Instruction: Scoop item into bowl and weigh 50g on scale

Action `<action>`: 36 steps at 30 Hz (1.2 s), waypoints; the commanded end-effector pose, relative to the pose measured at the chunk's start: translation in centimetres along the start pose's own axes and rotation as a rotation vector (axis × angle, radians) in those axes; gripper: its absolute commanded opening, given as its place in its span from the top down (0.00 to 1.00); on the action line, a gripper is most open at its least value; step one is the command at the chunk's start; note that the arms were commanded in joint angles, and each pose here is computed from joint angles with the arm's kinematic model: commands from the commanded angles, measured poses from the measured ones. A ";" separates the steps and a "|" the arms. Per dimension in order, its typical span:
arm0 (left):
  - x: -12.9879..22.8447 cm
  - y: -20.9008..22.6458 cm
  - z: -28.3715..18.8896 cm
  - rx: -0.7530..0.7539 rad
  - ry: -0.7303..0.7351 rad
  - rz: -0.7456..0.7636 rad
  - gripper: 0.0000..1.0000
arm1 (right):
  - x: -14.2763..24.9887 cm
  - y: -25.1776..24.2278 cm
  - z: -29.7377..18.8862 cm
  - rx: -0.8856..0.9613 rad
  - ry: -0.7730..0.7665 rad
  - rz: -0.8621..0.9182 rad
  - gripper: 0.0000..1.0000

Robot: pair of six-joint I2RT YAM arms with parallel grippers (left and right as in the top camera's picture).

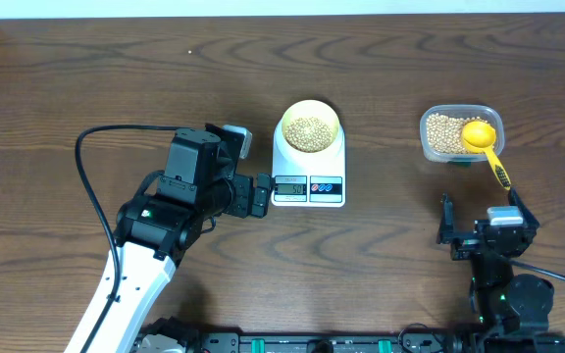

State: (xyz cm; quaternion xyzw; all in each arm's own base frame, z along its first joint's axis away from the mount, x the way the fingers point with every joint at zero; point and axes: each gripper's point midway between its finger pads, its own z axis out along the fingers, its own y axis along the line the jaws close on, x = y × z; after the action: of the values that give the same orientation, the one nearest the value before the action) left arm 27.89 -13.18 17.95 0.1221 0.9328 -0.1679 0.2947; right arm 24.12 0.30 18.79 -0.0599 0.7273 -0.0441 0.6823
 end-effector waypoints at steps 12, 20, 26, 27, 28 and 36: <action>0.0 0.1 0.0 -0.006 -0.002 0.017 0.02 | 1.3 0.4 0.7 0.008 -0.061 -0.053 0.01; 0.0 0.1 0.0 -0.006 -0.002 0.017 0.02 | 3.0 0.8 0.7 -0.013 0.008 -0.053 0.01; 0.0 0.1 0.0 -0.006 -0.002 0.017 0.02 | 3.0 1.2 0.7 -0.025 0.008 -0.070 0.01; 0.0 0.1 0.0 -0.006 -0.002 0.017 0.02 | 3.0 1.3 0.7 -0.029 0.007 -0.070 0.01; 0.0 0.1 0.0 -0.006 -0.002 0.017 0.02 | 3.0 1.4 0.7 -0.032 0.007 -0.071 0.01; 0.0 0.1 0.0 -0.006 -0.002 0.017 0.02 | 3.0 1.1 0.7 -0.023 0.008 -0.070 0.01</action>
State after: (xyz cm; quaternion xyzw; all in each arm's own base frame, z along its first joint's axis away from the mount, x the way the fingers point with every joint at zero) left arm 27.88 -13.19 17.95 0.1221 0.9327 -0.1681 0.2946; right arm 24.62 1.18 15.67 -0.0900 0.7281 -0.0503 0.6777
